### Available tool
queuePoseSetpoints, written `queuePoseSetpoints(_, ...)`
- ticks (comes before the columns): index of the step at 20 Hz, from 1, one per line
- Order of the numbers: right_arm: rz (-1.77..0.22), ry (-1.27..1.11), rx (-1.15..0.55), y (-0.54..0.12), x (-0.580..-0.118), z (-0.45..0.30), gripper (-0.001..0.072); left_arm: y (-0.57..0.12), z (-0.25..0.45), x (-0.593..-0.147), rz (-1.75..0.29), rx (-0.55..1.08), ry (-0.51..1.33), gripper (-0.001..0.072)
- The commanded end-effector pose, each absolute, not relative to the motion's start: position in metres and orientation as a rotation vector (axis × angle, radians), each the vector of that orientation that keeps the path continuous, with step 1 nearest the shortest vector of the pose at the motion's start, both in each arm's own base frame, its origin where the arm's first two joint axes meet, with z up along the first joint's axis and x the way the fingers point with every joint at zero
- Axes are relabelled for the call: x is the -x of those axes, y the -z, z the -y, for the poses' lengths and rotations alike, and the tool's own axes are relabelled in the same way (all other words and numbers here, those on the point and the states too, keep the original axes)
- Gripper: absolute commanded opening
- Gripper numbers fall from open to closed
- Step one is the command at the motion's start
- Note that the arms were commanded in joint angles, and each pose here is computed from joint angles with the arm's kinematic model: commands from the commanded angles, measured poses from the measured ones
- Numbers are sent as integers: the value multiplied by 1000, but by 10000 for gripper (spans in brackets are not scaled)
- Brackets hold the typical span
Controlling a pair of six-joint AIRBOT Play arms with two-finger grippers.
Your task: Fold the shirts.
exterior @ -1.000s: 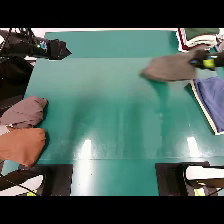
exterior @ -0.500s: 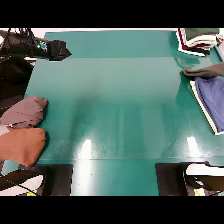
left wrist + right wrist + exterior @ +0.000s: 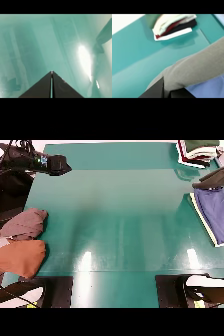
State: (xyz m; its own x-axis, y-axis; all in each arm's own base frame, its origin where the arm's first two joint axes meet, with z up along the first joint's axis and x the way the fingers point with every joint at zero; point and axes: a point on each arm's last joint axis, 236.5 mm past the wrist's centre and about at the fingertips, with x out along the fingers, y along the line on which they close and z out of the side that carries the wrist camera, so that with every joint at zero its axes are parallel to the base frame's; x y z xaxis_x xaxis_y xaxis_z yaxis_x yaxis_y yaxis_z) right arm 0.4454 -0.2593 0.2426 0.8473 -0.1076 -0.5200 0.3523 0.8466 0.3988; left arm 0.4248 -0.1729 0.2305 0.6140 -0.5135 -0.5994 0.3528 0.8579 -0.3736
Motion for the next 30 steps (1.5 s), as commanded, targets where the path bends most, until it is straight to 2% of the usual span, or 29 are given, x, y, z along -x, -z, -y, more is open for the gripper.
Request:
queuePoseSetpoints(1,-673,310,-462,-217,-408,270,16,-230,173,-424,-765,227,505,30)
queuePoseSetpoints(4,-831,405,-409,-193,-368,284,16,-230,173,-424,-763,227,505,30)
queuePoseSetpoints(8,-898,475,-461,-168,-322,285,20,-230,173,-424,-763,225,505,30)
queuePoseSetpoints(9,-925,508,-468,-159,-306,288,49,-230,173,-424,-760,218,508,30)
queuePoseSetpoints(11,-962,563,-486,-145,-279,292,353,-230,173,-424,-761,218,508,30)
queuePoseSetpoints(12,-961,586,-499,-141,-269,293,459,-230,173,-424,-761,218,508,30)
queuePoseSetpoints(14,-939,609,-521,-142,-259,293,522,-230,173,-424,-760,218,508,30)
queuePoseSetpoints(17,-793,501,-562,-174,-290,268,523,-230,173,-424,-761,219,507,30)
queuePoseSetpoints(20,-683,269,-574,-212,-338,198,522,-232,173,-427,-749,223,505,31)
queuePoseSetpoints(23,-688,17,-482,-235,-370,99,521,-232,173,-426,-752,226,504,30)
queuePoseSetpoints(27,-728,-309,-346,-244,-382,-35,518,-232,173,-426,-751,226,504,31)
queuePoseSetpoints(28,-740,-383,-320,-243,-381,-66,495,-232,173,-426,-752,226,504,30)
queuePoseSetpoints(29,-749,-450,-296,-243,-378,-93,440,-232,173,-426,-752,226,504,30)
queuePoseSetpoints(30,-758,-506,-276,-241,-375,-116,332,-232,173,-426,-752,226,504,31)
